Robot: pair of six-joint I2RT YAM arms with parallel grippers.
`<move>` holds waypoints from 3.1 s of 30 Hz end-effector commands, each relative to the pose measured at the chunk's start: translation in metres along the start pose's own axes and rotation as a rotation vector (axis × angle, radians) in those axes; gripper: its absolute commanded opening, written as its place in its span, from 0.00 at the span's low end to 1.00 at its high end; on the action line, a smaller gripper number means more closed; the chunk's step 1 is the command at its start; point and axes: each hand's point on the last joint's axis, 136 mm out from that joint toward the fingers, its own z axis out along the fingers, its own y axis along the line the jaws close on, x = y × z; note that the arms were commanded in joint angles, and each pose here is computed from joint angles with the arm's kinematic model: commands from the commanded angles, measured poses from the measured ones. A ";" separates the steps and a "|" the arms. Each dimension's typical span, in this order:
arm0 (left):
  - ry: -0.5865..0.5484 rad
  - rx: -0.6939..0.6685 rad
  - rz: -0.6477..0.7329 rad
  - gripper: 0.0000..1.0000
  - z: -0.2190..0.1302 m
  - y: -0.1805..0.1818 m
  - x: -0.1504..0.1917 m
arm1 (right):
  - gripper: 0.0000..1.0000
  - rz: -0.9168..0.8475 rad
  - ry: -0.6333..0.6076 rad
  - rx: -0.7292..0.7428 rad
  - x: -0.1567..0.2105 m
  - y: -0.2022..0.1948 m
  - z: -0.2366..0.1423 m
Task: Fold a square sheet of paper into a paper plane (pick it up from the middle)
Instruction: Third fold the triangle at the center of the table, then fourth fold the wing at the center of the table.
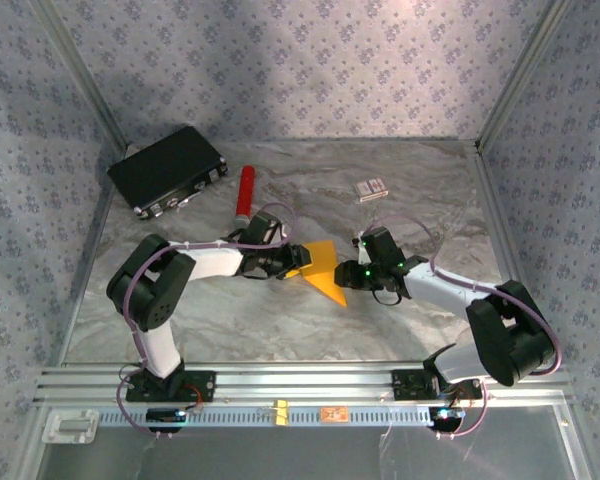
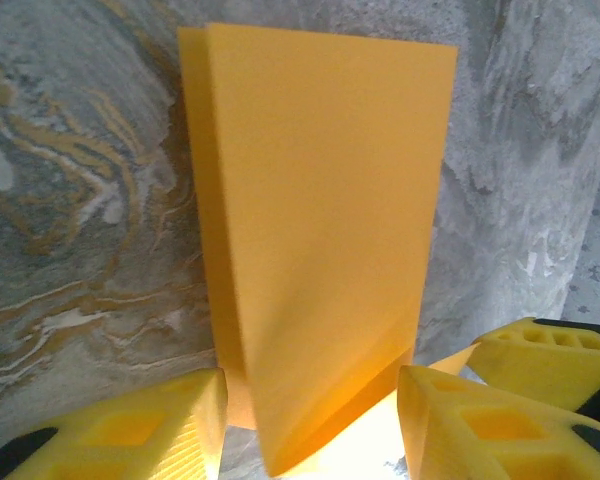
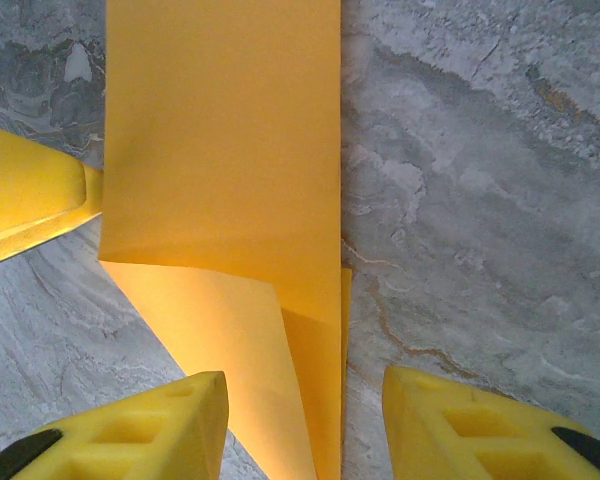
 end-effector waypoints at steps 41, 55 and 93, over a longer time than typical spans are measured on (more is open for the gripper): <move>-0.005 0.219 -0.024 0.36 0.014 -0.038 -0.025 | 0.48 -0.042 -0.104 0.024 -0.002 -0.003 -0.026; -0.089 0.156 -0.043 0.09 0.002 -0.028 -0.034 | 0.49 -0.337 -0.169 0.065 -0.002 0.019 -0.027; -0.047 0.157 0.014 0.20 0.002 -0.049 -0.024 | 0.37 -0.859 -0.327 0.374 0.017 0.027 0.014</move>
